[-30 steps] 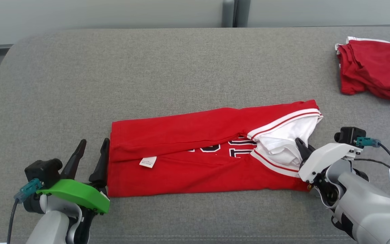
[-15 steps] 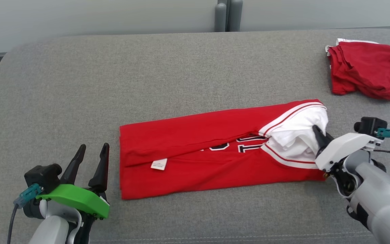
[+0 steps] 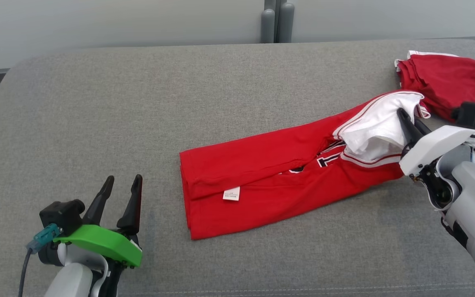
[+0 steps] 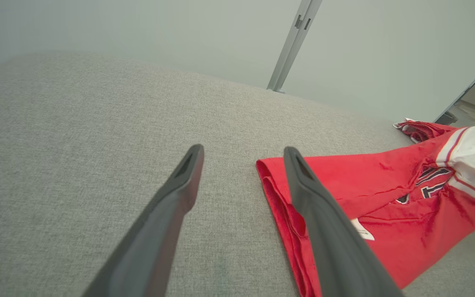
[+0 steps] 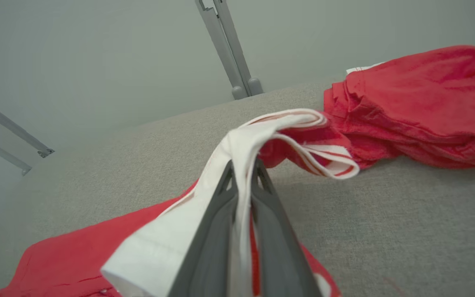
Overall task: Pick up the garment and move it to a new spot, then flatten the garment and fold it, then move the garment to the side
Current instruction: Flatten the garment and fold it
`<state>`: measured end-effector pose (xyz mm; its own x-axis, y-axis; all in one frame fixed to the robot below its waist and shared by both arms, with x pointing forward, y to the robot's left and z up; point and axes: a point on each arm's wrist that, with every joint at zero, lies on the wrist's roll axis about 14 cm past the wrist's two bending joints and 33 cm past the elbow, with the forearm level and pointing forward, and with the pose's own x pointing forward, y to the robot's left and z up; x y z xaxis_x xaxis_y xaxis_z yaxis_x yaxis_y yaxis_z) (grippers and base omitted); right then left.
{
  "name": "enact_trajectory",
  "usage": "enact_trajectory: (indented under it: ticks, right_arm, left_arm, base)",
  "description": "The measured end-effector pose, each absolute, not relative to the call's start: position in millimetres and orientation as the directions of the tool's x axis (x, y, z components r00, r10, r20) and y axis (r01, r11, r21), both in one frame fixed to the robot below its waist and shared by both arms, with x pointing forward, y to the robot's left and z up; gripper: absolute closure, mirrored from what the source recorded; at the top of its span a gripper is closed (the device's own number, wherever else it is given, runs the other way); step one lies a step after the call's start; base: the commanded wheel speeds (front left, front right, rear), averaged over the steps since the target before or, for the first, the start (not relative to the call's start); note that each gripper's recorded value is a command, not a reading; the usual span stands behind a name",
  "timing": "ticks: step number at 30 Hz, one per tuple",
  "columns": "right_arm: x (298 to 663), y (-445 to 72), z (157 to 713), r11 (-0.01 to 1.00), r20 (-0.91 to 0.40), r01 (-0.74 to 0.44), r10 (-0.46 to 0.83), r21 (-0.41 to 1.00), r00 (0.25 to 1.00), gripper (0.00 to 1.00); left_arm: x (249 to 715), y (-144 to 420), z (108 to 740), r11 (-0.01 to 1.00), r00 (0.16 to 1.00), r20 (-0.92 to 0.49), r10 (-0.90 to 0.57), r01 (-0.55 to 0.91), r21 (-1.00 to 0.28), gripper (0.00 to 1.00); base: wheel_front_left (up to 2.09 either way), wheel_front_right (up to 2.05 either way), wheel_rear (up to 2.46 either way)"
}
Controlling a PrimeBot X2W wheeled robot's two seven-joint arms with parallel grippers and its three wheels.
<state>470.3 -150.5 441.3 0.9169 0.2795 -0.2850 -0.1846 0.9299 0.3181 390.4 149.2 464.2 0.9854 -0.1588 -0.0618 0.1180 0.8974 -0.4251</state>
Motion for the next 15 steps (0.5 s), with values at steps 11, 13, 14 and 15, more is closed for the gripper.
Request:
enact_trajectory:
  ticks: [11,13,14,15]
  right_arm:
    - [451,-53,461,0.831,-0.198,-0.484,0.541,0.275,0.817,1.00]
    - [442,-41,455,0.812,-0.214,-0.532,0.579,0.241,0.787,1.00]
    - [438,-35,452,0.801,-0.224,-0.553,0.596,0.229,0.771,1.00]
    - [435,-30,450,0.791,-0.228,-0.569,0.610,0.223,0.759,1.00]
  left_arm:
    - [375,163,466,0.899,0.993,-0.060,-0.105,0.069,-0.433,0.00]
    - [372,167,466,0.900,0.994,-0.060,-0.093,0.058,-0.433,0.00]
    - [371,169,466,0.900,0.995,-0.060,-0.086,0.052,-0.433,0.00]
    - [369,171,467,0.901,0.995,-0.059,-0.078,0.045,-0.432,0.00]
  base:
    - [0.00,0.00,0.00]
    - [0.00,0.00,0.00]
    - [0.00,0.00,0.00]
    - [0.00,0.00,0.00]
